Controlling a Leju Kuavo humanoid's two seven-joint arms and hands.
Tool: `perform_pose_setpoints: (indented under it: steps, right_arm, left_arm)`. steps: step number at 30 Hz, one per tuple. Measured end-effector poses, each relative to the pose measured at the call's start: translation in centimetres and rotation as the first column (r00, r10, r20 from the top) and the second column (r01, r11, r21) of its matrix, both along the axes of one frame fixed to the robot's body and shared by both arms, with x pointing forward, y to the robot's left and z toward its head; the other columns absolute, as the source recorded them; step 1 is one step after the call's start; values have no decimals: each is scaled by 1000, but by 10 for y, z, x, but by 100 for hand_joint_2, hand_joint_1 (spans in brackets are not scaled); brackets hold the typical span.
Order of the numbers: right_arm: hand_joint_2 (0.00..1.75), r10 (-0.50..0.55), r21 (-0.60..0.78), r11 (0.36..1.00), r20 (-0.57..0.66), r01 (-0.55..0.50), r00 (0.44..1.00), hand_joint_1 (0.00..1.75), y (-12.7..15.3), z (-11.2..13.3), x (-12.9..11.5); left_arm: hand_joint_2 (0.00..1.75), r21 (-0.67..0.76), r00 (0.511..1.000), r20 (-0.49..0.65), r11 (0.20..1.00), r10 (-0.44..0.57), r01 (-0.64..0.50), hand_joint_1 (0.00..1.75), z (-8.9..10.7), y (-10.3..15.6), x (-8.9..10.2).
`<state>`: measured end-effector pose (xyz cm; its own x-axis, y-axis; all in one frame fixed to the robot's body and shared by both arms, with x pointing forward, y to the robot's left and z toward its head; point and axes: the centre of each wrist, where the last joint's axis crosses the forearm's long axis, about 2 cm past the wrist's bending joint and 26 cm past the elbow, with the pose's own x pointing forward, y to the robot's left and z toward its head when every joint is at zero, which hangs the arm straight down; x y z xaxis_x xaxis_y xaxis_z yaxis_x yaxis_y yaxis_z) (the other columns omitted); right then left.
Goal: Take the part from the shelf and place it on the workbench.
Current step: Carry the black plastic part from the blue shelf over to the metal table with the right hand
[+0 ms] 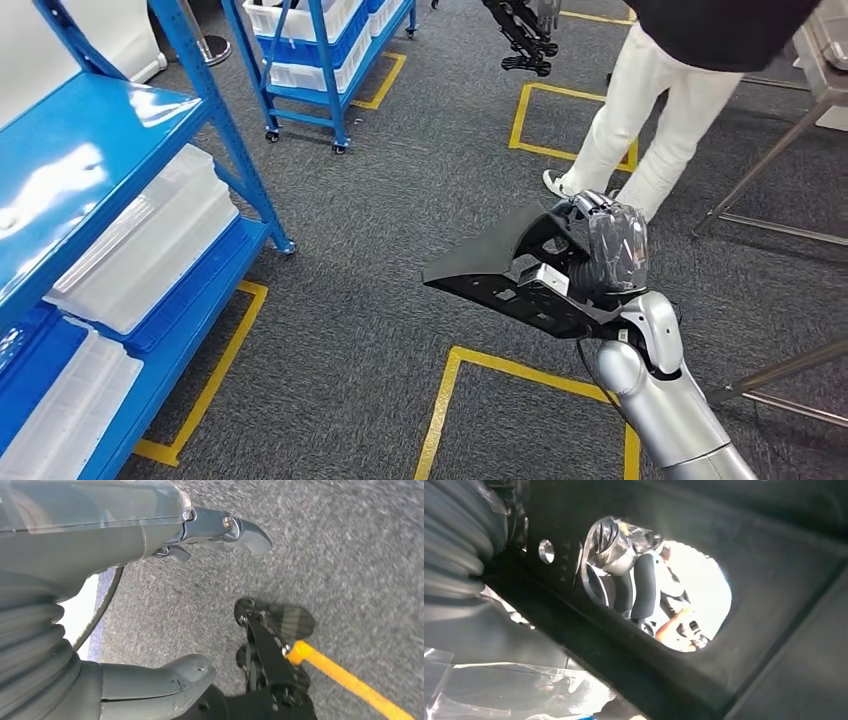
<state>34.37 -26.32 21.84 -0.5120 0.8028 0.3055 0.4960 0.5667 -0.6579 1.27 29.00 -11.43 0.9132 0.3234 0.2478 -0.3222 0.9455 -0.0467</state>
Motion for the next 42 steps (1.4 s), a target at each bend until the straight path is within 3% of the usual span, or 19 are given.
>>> perform_pose_setpoints:
  steps: [12, 32, 42]
  right_arm:
    - [175, -4, 3, 1000, 3, 4, 1000, 175, -2, 0, -1]
    - [175, -18, 1, 1000, 34, 18, 999, 175, -31, 13, 6]
    - [175, -2, 4, 1000, 31, 2, 1000, 175, -33, 16, 8]
  left_arm:
    - [175, 1, 1000, -11, 1000, -2, 2, 0, 0, -1, -6]
    - [175, 4, 1000, -14, 1000, -8, 8, 0, 0, -16, 1]
    - [175, -4, 1000, -20, 1000, -7, 7, 0, 0, 0, -6]
